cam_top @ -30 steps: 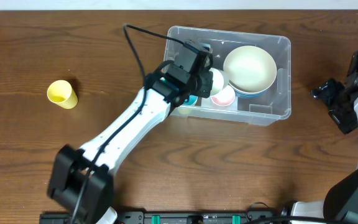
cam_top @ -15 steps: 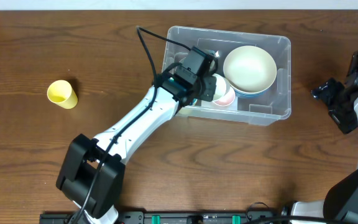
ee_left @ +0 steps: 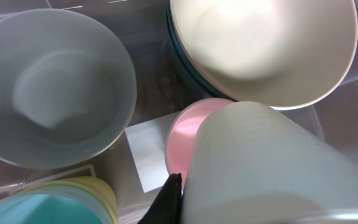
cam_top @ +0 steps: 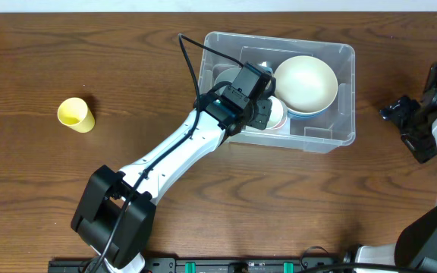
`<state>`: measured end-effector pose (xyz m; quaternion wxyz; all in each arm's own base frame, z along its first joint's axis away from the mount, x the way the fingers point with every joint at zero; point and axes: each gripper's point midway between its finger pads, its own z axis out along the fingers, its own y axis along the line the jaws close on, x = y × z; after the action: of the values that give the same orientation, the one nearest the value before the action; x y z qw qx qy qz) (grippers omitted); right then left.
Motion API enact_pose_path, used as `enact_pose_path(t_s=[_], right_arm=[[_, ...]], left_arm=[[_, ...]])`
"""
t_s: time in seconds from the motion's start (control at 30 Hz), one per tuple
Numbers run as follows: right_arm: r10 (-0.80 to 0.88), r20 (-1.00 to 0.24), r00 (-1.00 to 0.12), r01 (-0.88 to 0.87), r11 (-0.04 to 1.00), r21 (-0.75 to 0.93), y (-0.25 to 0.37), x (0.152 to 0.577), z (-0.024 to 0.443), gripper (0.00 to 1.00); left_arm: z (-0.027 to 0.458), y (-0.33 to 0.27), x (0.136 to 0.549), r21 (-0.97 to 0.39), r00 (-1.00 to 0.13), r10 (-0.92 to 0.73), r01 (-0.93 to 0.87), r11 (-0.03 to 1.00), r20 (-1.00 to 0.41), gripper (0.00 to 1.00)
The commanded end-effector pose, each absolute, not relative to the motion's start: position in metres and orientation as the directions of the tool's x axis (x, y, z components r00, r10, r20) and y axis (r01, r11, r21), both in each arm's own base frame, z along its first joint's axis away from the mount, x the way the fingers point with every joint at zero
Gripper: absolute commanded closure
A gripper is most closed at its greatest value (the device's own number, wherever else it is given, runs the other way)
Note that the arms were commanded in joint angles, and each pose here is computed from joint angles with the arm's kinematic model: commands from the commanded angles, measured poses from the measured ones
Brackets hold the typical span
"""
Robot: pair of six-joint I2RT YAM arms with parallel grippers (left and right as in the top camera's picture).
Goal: Pack container
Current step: 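Release the white cup and move the left gripper to the yellow cup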
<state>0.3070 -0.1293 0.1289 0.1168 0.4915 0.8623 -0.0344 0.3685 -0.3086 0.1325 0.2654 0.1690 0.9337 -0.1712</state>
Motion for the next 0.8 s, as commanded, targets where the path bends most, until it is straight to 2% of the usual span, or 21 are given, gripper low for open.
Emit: enact_pose_path(t_s=[0.0, 0.03, 0.2, 0.43, 0.53, 0.6, 0.67, 0.77], right_arm=[[0.847, -0.238, -0.475, 0.865, 0.499, 0.052, -0.131, 0.306, 0.128, 0.01], [0.847, -0.238, -0.475, 0.865, 0.499, 0.052, -0.131, 0.306, 0.128, 0.01], [0.847, -0.238, -0.475, 0.865, 0.499, 0.052, -0.131, 0.306, 0.128, 0.01], [0.847, -0.238, -0.475, 0.865, 0.499, 0.052, -0.131, 0.306, 0.128, 0.01], [0.847, -0.238, -0.475, 0.865, 0.499, 0.052, -0.131, 0.306, 0.128, 0.01], [0.848, -0.237, -0.475, 0.865, 0.499, 0.052, -0.131, 0.306, 0.128, 0.01], [0.847, -0.237, -0.475, 0.865, 0.499, 0.051, -0.131, 0.306, 0.128, 0.01], [0.847, -0.237, -0.475, 0.865, 0.499, 0.051, -0.131, 0.306, 0.128, 0.01]], left_arm=[[0.134, -0.306, 0.373, -0.207, -0.792, 0.232, 0.409, 0.889, -0.565, 0.93], [0.134, -0.306, 0.372, -0.207, -0.792, 0.232, 0.409, 0.889, -0.564, 0.92], [0.134, -0.306, 0.373, -0.207, -0.792, 0.232, 0.409, 0.889, -0.565, 0.57], [0.146, -0.294, 0.386, -0.165, -0.77, 0.203, 0.371, 0.914, -0.605, 0.36], [0.176, -0.283, 0.396, -0.181, -0.745, 0.158, 0.352, 0.918, -0.649, 0.29], [0.206, -0.27, 0.403, -0.195, -0.715, 0.112, 0.333, 0.923, -0.69, 0.2], [0.24, -0.241, 0.409, -0.193, -0.672, 0.05, 0.282, 0.94, -0.739, 0.12], [0.288, -0.166, 0.415, -0.147, -0.593, -0.056, 0.107, 0.983, -0.804, 0.0]])
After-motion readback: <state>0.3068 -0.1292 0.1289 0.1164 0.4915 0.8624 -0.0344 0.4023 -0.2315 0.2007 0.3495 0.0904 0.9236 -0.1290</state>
